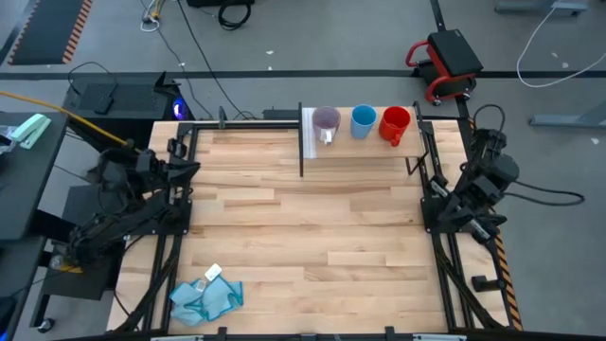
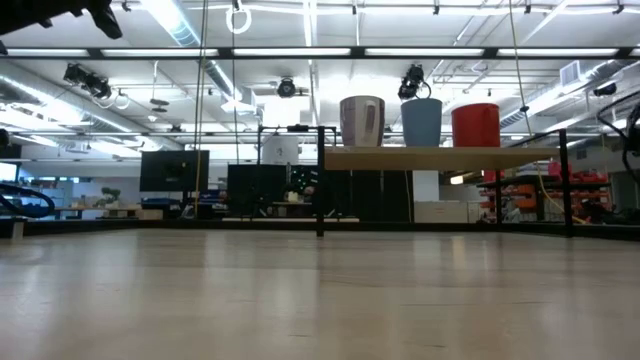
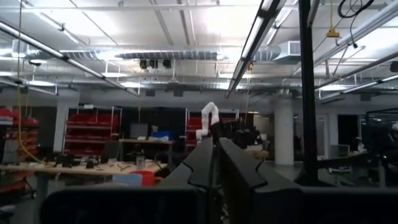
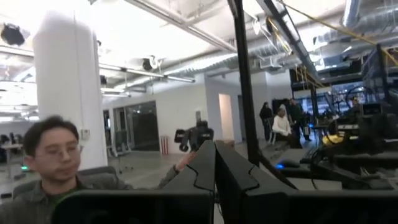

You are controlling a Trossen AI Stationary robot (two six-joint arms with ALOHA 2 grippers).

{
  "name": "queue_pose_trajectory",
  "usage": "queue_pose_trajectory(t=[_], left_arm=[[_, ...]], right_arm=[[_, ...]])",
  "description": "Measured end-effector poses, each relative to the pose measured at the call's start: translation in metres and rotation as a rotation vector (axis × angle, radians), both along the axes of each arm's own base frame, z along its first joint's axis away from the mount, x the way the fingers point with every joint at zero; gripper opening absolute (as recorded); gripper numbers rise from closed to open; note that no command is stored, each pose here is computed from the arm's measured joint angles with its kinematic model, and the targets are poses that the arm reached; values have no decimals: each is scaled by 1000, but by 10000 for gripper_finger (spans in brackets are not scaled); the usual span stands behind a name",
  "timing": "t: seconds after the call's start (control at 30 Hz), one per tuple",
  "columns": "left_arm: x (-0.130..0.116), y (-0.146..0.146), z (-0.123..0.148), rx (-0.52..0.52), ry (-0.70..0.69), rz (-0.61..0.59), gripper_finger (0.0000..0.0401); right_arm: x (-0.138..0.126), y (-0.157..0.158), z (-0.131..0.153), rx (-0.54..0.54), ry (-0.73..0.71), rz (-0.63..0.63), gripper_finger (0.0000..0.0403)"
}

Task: Stack small to large cups/mugs on shelf
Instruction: Return to Home Position

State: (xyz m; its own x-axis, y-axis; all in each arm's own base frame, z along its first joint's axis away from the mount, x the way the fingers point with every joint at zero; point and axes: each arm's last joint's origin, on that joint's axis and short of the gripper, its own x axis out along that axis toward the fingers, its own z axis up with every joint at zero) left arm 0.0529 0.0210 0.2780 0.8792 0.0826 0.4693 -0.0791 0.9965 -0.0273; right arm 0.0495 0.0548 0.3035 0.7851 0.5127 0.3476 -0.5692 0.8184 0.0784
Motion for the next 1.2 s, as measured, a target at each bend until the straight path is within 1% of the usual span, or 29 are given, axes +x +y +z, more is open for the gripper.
queue_pose_trajectory(t=[0.1,0.2,0.33,0.43,0.57,0.63,0.7,0.77,0.83,0.9,0.93,1.0,1.1,1.2], left_arm=[[4,3,-10,-10,15,-3,30],[6,4,-15,10,-20,2,34],[10,7,-27,-9,-34,-19,40],[11,7,-29,-8,-42,-28,40],[11,7,-30,-5,-38,-31,35],[12,7,-30,0,-31,-45,32],[12,7,-33,11,-22,-72,30],[15,8,-39,5,-12,-87,30],[16,8,-45,14,-38,-95,33],[16,9,-52,31,-66,-93,36],[17,9,-56,22,-68,-90,37],[17,10,-56,17,-70,-83,40],[18,10,-57,7,-65,-84,40],[16,9,-54,19,-94,-89,36]], right_arm=[[-3,-6,-1,1,-4,-22,11],[-9,-14,0,5,-43,-36,11],[-15,-25,-1,20,-93,-70,11],[-15,-26,-7,11,-89,-90,11],[-18,-31,2,33,-120,-93,11],[-17,-31,0,18,-107,-124,11],[-17,-30,-1,30,-106,-127,11],[-12,-24,-11,37,-96,-118,11],[-6,-16,-26,40,-102,-114,11],[-4,-11,-37,74,-144,-102,11],[-3,-10,-40,92,-165,-103,11],[-2,-8,-47,92,-178,-110,11],[-1,-8,-47,77,-189,-120,11],[-2,-10,-43,64,-207,-143,11]])
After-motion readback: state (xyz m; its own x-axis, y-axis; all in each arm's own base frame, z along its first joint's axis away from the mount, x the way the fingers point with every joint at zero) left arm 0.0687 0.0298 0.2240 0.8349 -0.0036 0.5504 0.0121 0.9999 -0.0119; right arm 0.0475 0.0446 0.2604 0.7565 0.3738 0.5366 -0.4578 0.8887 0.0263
